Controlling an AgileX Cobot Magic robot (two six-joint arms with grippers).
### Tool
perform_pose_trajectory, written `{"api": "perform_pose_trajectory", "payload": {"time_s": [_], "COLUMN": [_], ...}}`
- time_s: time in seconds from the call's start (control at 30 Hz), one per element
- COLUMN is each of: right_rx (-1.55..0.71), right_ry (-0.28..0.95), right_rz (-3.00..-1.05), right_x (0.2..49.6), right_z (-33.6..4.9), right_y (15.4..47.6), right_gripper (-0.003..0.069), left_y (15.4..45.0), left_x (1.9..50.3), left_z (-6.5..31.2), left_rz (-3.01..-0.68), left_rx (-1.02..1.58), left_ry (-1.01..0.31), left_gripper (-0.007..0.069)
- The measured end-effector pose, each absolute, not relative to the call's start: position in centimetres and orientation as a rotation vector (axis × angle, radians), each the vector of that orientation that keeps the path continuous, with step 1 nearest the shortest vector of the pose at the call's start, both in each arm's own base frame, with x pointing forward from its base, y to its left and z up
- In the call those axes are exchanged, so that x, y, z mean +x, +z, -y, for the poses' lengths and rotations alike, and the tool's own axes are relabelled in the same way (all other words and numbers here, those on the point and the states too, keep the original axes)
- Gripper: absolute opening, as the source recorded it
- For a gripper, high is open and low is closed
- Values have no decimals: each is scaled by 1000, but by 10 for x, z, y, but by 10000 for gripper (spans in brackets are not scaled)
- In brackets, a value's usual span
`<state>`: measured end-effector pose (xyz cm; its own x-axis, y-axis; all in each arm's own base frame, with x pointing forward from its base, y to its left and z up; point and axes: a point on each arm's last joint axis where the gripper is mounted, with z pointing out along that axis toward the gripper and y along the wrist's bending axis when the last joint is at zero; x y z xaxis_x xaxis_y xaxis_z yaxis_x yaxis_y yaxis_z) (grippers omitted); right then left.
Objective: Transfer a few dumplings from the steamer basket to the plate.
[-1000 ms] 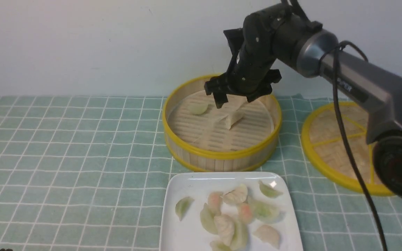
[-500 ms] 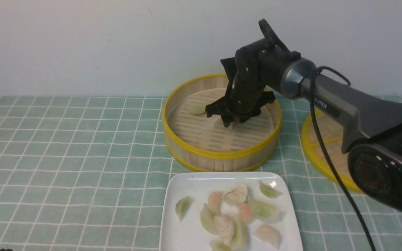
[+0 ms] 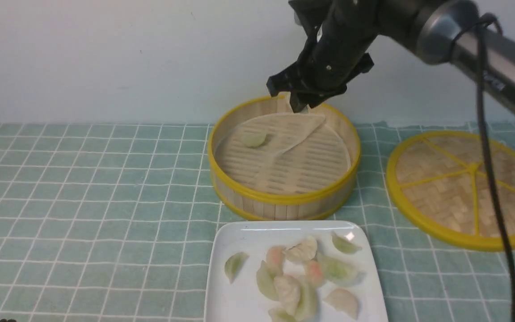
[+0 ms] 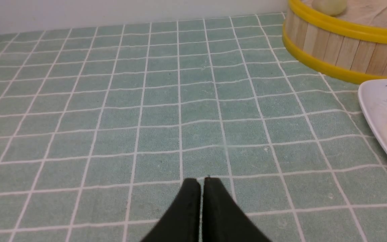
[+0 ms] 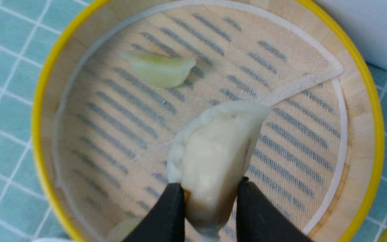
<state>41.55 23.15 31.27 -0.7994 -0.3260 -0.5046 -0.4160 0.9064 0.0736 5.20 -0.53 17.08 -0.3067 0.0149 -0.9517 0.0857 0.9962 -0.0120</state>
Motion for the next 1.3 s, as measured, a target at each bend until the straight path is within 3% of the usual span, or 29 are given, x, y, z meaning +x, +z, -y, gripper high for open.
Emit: {"api": "perform_pose_trajectory", "payload": {"time_s": [0.23, 0.37, 0.57, 0.7, 0.77, 0.87, 0.97, 1.03, 1.17, 1.27, 1.3], "right_rx": [-721, -829, -819, -809, -807, -807, -811, -803, -782, -721, -680], "right_ry": [264, 197, 121, 132, 136, 138, 143, 165, 206, 252, 291], "right_rz": [-2684, -2857, -2995, -2996, -2998, -2995, -2978, -2929, -2833, -2728, -2653], "right_x": [342, 307, 299, 302, 302, 302, 305, 307, 301, 284, 270], "right_z": [-243, -241, -235, -238, -238, -238, -240, -241, -236, -222, -210], "right_y": [305, 256, 202, 191, 191, 194, 211, 228, 265, 313, 344], "right_gripper": [181, 181, 181, 183, 223, 304, 463, 494, 438, 299, 185], "left_y": [171, 171, 171, 171, 171, 171, 171, 171, 171, 171, 171], "left_x": [52, 52, 52, 52, 52, 52, 52, 52, 52, 52, 52], "left_z": [5, 5, 5, 5, 5, 5, 5, 5, 5, 5, 5], "left_rz": [-1882, -1882, -1882, -1882, -1882, -1882, -1882, -1882, -1882, -1882, -1882], "left_rx": [73, 73, 73, 73, 73, 73, 73, 73, 73, 73, 73], "left_ry": [-70, -70, -70, -70, -70, -70, -70, -70, -70, -70, -70], "left_gripper": [-6, -6, -6, -6, -6, -6, -6, -6, -6, -6, -6]}}
